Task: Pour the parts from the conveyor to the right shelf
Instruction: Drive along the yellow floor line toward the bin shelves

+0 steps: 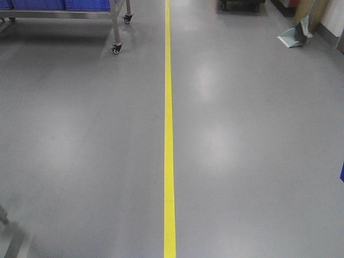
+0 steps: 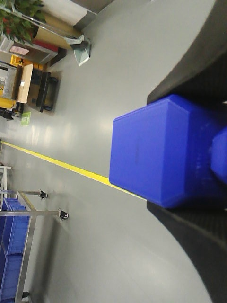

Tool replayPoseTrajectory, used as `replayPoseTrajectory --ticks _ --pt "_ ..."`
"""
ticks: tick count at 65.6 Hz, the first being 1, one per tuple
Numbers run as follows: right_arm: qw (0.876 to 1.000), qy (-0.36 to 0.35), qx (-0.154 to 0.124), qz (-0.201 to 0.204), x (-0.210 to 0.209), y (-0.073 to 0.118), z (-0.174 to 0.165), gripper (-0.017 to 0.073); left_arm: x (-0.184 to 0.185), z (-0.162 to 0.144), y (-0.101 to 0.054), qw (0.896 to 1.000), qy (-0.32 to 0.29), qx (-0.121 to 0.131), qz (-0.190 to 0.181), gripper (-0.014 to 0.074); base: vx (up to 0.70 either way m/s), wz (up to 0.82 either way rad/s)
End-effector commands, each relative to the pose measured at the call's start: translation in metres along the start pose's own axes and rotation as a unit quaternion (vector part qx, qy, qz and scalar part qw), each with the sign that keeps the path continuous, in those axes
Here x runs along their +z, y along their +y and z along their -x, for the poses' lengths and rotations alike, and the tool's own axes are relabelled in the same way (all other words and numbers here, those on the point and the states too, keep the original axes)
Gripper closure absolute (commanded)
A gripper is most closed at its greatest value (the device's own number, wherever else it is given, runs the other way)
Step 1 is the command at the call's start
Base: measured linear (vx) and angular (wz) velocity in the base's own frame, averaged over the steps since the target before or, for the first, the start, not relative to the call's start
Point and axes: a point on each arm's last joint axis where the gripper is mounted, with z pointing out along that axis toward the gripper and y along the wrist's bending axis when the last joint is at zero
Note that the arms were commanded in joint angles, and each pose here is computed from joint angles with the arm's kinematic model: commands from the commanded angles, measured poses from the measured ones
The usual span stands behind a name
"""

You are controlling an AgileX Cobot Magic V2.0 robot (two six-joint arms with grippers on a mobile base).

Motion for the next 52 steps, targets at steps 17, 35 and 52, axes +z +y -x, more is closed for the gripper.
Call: replayPoseTrajectory --ticks 17,35,52 --pt "0.999 -0.047 -0.003 -0.017 -0.0021 -0.0040 0.0151 0.0564 -0.0001 0.0130 -0.0003 0.999 -0.042 -0.008 -0.001 0.0599 0.83 0.10" --pt "0.999 -0.047 -0.003 -0.017 -0.0021 -0.0040 0.0152 0.0564 -0.0001 0.0130 -0.0003 0.999 -0.042 -0.008 -0.001 0.0599 0.81 0.14" --pt "0.999 -0.047 -0.003 -0.017 -0.0021 -0.0040 0.0152 0.0564 -0.0001 0.0130 -0.0003 0.999 -0.042 -0.008 -0.001 0.0599 0.76 0.06"
